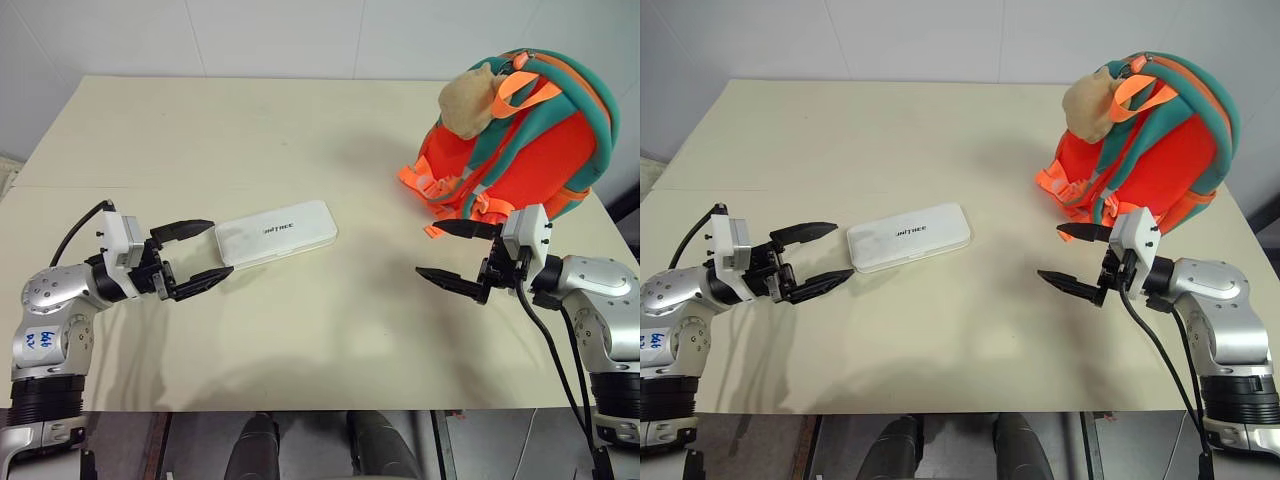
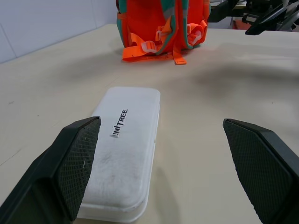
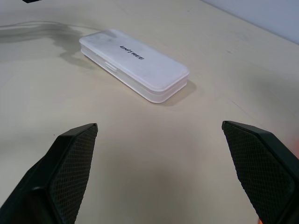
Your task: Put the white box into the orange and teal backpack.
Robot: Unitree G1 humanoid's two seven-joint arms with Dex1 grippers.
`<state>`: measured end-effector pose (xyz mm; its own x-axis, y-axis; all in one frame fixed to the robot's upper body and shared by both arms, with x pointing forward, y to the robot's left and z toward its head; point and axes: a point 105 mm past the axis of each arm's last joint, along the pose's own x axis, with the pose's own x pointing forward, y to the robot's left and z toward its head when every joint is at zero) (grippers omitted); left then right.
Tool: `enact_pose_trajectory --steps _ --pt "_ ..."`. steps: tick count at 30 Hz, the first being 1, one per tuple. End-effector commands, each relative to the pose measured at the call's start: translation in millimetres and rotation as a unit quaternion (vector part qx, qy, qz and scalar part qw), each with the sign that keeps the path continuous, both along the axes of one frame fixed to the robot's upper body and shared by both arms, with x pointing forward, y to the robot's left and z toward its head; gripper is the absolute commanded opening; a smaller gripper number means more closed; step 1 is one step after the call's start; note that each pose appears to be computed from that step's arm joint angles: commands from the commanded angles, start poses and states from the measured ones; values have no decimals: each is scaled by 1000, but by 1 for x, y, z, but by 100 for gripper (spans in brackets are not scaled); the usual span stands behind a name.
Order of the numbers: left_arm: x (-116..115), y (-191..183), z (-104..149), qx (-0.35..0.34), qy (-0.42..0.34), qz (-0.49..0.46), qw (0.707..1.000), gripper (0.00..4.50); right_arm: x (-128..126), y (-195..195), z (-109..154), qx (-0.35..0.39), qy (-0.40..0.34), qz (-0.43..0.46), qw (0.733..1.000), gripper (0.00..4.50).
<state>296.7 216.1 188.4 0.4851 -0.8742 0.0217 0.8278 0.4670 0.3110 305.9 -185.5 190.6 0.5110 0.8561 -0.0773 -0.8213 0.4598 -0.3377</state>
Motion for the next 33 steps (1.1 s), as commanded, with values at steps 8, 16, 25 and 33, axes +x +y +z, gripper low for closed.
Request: enact_pose_trajectory --steps 8,16,25,33 --pt "-2 9 10 8 -22 17 1000 447 8 31 12 31 -20 41 998 450" --pt "-11 53 15 15 -43 124 991 249 28 76 12 49 -31 91 994 355" --pt "-10 82 -16 27 -1 246 969 0 83 98 -5 18 -40 45 998 30" --pt "13 62 -34 29 32 276 960 0 128 95 -4 -5 -25 -46 999 4"
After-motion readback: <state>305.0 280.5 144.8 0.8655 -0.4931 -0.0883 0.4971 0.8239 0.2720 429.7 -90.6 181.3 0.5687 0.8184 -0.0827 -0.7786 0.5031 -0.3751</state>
